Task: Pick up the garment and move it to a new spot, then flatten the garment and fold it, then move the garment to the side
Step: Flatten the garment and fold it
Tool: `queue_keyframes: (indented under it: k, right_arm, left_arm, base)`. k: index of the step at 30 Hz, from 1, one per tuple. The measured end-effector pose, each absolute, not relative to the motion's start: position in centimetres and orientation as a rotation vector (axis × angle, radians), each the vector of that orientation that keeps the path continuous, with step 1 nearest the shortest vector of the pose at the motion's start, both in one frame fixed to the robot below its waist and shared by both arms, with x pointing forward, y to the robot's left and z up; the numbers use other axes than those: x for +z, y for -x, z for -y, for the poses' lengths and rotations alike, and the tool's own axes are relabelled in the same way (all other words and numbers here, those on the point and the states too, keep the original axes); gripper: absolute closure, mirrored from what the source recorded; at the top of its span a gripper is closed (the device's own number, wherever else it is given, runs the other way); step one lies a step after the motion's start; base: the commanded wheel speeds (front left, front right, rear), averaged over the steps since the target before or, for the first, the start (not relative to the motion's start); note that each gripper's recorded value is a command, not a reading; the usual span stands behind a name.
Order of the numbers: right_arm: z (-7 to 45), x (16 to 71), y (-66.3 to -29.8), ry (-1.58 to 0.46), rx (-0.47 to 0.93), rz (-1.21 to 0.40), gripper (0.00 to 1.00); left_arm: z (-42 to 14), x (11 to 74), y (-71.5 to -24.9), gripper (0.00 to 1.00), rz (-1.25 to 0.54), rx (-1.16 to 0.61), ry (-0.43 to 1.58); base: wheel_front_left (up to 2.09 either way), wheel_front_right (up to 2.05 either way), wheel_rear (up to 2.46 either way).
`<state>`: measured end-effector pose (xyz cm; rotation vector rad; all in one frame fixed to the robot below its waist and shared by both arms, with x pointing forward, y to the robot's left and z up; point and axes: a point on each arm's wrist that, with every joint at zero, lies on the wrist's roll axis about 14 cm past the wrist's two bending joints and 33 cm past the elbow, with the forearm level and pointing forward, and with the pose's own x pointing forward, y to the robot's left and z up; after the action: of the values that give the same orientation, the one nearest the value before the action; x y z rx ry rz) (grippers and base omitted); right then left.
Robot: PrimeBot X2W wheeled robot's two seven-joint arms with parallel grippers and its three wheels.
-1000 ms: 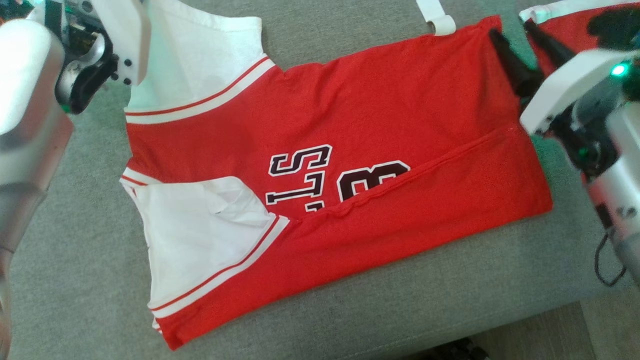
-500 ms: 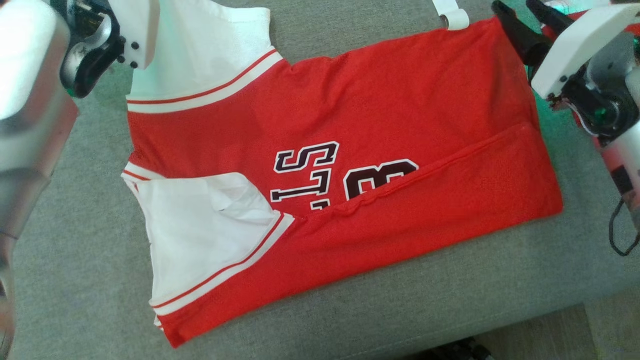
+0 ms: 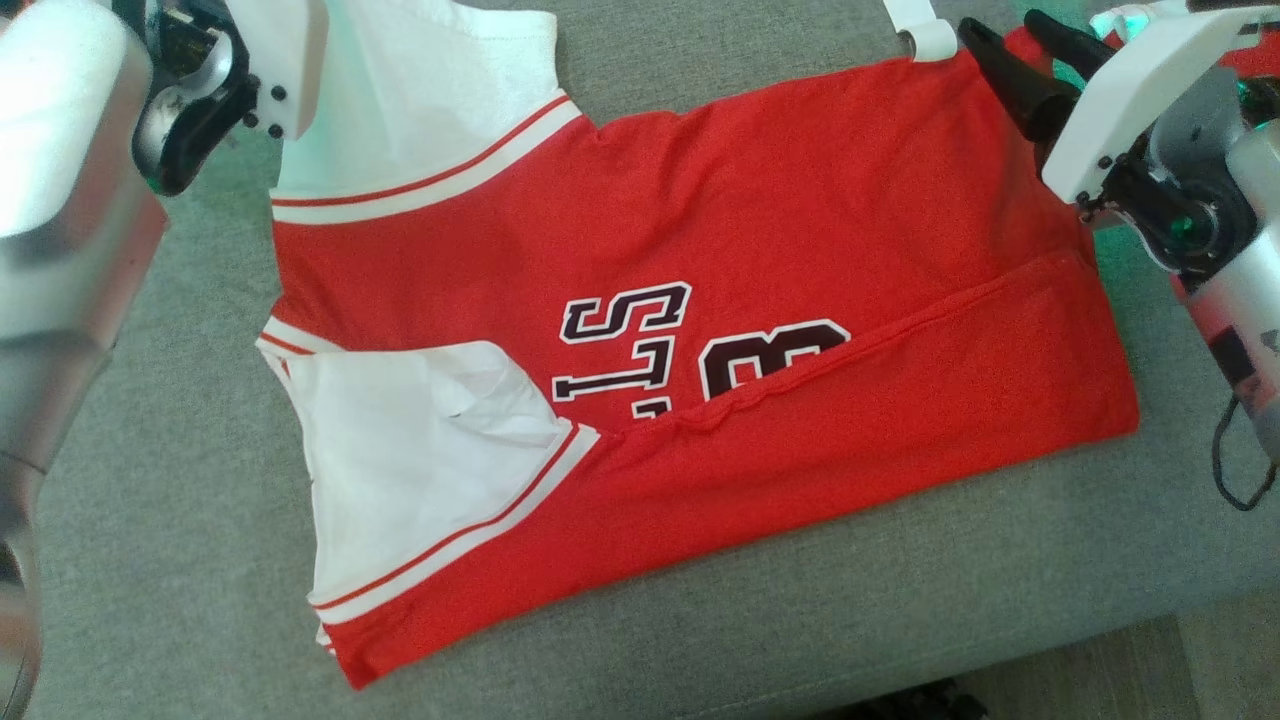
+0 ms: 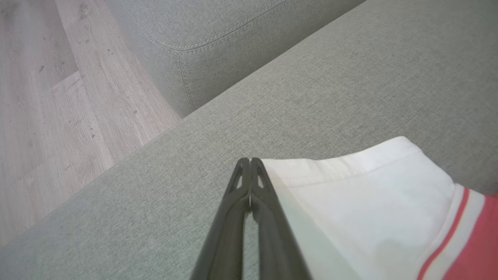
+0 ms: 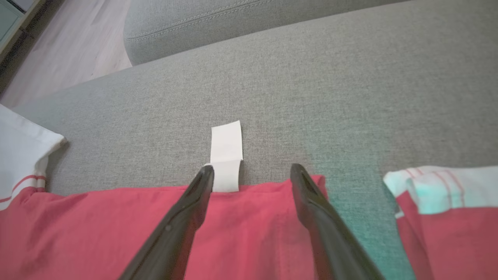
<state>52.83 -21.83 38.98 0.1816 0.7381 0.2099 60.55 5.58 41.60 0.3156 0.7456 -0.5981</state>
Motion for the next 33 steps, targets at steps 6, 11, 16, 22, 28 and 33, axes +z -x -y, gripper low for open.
queue_keyframes:
  k: [6, 11, 16, 22, 28, 33]
  right_arm:
    - [22.3, 38.4, -52.3, -0.154, 0.197, -0.769, 0.00]
    - [23.9, 38.7, -52.1, -0.124, 0.159, -0.769, 0.00]
    - [24.6, 38.9, -52.3, -0.119, 0.139, -0.767, 0.00]
    - [24.6, 38.2, -52.4, -0.117, 0.131, -0.781, 0.52]
    - [24.2, 38.3, -53.0, -0.110, 0.142, -0.776, 1.00]
    - [24.4, 39.3, -53.9, -0.109, 0.136, -0.719, 1.00]
  left_arm:
    - [-5.9, 41.9, -60.5, 1.00, -0.746, -0.593, -0.327]
    - [-6.0, 42.4, -60.5, 1.00, -0.736, -0.588, -0.332]
    - [-6.0, 42.5, -60.4, 1.00, -0.737, -0.591, -0.332]
    - [-6.3, 42.1, -60.5, 1.00, -0.744, -0.585, -0.332]
    - [-6.5, 41.9, -60.5, 1.00, -0.740, -0.583, -0.330]
    - [-6.3, 42.6, -61.0, 1.00, -0.690, -0.585, -0.322]
  base:
    - [0.00, 0.00, 0.00]
    - [0.00, 0.00, 0.00]
    - [0.00, 0.00, 0.00]
    - [0.00, 0.00, 0.00]
    - [0.00, 0.00, 0.00]
    - [0.00, 0.00, 0.00]
